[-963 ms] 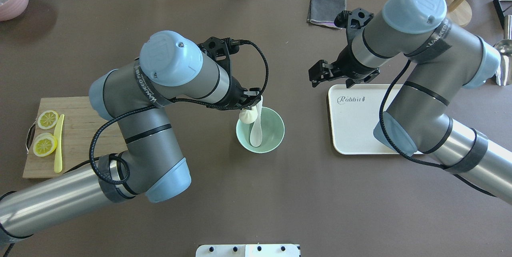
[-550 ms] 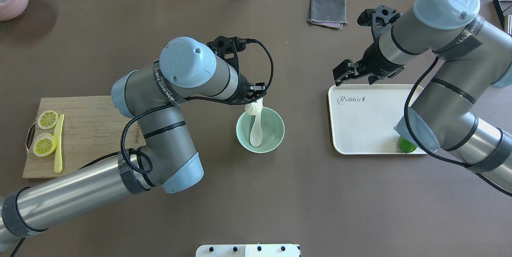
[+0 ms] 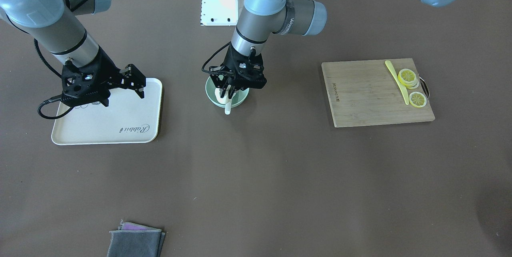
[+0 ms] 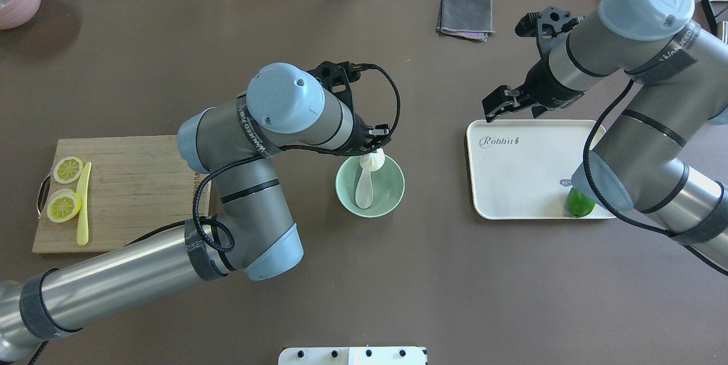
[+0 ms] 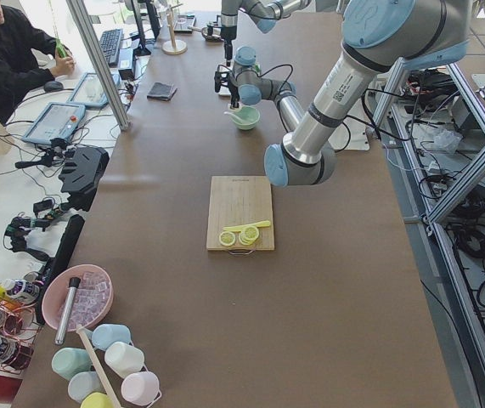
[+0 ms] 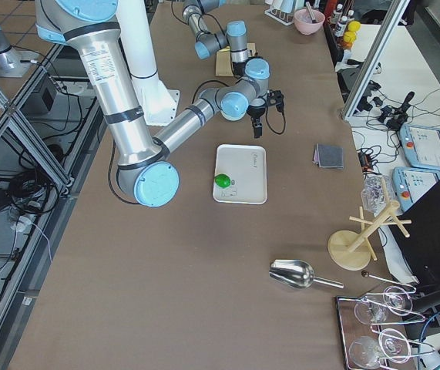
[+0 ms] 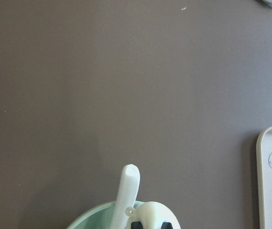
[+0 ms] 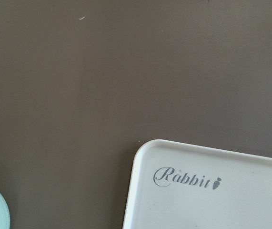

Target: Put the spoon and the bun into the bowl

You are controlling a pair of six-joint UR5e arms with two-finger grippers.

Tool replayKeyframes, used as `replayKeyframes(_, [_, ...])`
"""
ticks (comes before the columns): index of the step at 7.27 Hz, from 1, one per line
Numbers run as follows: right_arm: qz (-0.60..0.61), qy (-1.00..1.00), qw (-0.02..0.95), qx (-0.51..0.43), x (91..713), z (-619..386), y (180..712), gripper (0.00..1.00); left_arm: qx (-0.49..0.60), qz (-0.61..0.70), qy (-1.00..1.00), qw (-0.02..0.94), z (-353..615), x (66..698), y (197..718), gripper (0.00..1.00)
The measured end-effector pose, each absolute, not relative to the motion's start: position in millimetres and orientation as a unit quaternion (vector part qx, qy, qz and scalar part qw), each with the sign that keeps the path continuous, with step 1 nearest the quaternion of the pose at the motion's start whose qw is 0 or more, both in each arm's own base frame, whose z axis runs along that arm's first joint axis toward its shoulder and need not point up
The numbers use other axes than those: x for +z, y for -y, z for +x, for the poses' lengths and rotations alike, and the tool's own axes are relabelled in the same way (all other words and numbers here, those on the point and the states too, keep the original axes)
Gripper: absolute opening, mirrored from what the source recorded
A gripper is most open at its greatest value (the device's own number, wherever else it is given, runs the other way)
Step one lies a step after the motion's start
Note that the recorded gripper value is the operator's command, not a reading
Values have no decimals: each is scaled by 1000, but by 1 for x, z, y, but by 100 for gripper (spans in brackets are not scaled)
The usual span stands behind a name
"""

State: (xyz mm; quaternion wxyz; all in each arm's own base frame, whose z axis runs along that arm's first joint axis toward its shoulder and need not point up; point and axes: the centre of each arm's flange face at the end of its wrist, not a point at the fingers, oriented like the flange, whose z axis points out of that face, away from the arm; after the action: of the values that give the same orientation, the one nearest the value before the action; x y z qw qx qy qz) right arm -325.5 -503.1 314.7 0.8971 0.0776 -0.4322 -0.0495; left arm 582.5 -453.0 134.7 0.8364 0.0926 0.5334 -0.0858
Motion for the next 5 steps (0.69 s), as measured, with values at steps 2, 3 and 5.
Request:
replayKeyframes(2, [78, 426, 900, -41, 325, -318, 508, 100, -94, 107, -530, 836, 582, 133, 454, 98])
replayKeyframes(3, [78, 421, 903, -33, 332, -310, 511, 100, -85, 118, -529, 836, 575, 132, 453, 98])
replayKeyframes(5, [78, 416, 906, -19, 347, -280, 520, 100, -18, 179, -498, 848, 509, 152, 454, 98])
